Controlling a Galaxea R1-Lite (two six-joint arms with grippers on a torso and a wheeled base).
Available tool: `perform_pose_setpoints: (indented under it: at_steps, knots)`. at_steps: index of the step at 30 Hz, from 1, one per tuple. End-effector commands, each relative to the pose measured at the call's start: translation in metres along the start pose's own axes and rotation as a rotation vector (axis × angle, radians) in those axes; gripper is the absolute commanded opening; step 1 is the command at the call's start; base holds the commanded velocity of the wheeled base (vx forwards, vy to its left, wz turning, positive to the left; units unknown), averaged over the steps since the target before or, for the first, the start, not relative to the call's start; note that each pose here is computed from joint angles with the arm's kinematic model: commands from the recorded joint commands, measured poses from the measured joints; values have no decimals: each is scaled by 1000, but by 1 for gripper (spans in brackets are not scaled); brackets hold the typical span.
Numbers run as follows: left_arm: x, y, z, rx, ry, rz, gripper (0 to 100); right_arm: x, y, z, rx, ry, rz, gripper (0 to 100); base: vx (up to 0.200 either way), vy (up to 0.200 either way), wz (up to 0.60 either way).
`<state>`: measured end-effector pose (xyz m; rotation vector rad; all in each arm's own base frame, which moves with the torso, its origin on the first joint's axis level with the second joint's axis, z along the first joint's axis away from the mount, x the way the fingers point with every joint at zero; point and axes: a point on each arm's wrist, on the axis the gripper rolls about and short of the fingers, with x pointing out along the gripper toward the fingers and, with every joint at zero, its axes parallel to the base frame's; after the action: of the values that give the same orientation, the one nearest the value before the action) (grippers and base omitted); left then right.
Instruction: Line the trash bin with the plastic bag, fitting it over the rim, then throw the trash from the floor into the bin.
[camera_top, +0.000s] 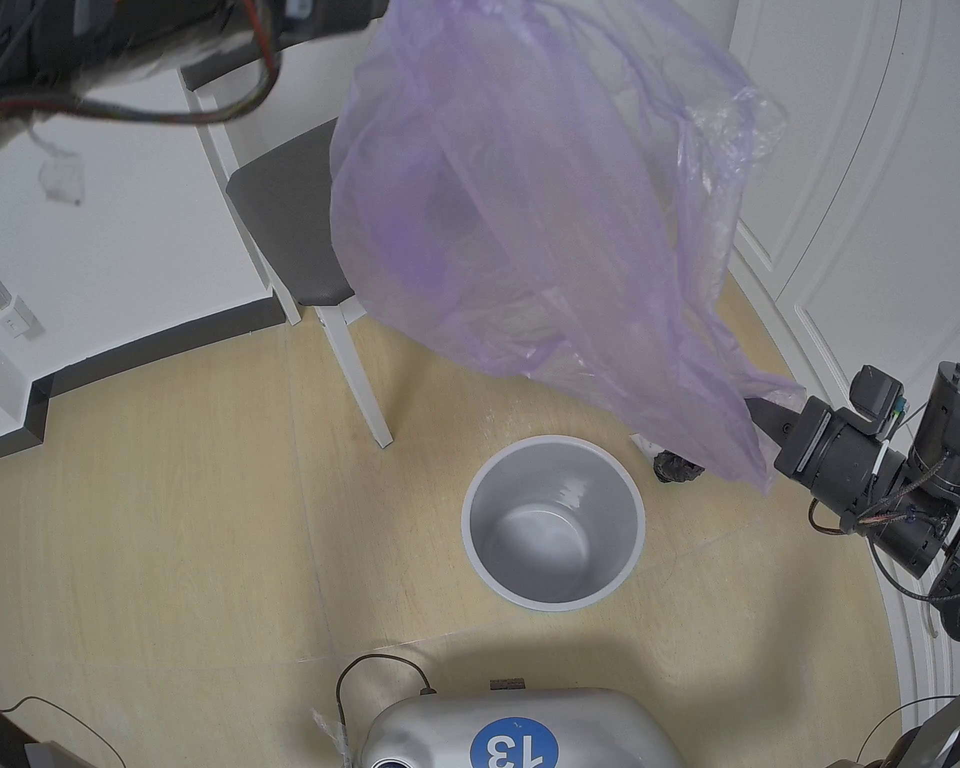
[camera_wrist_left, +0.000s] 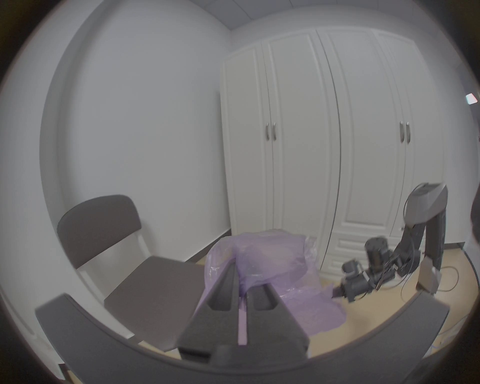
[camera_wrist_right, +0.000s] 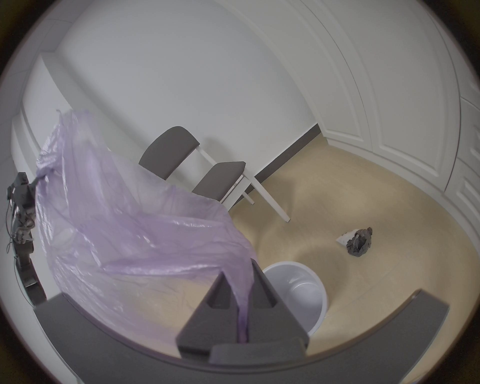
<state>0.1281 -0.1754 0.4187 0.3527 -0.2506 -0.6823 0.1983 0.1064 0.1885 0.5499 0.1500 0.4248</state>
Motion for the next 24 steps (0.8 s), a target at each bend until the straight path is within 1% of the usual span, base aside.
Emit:
perform_pose_setpoints:
  at_steps: [1,3,5,6,7,8,9,11,14,20,24]
  knots:
    - [-7,12,-8,7,55,36,0,-2,-2,-1,-73,-2,-35,0,0,0,0]
    - [-6,12,-12,-10,73,38,0,-4,-4,-2,-120,-1,-81,0,0,0,0]
    - [-5,13,-15,-26,81,42,0,-6,-5,-4,-135,5,-109,0,0,0,0]
    - [-3,14,-20,-43,100,48,0,-13,-6,-3,-153,4,-132,0,0,0,0]
    - [-3,14,-20,-43,100,48,0,-13,-6,-3,-153,4,-132,0,0,0,0]
    - [-2,14,-28,-57,127,49,0,-20,-7,-3,-170,14,-140,0,0,0,0]
    - [-2,14,-31,-65,136,48,0,-23,-7,-4,-175,19,-142,0,0,0,0]
    - [-2,13,-40,-107,158,36,0,-31,-7,-3,-186,21,-143,0,0,0,0]
    - [-3,10,-53,-143,193,17,0,-37,-8,-3,-198,33,-151,0,0,0,0]
    - [-5,7,-64,-187,206,25,0,-46,-7,-2,-230,55,-162,0,0,0,0]
    - [-6,5,-72,-187,226,25,0,-52,-6,1,-257,53,-157,0,0,0,0]
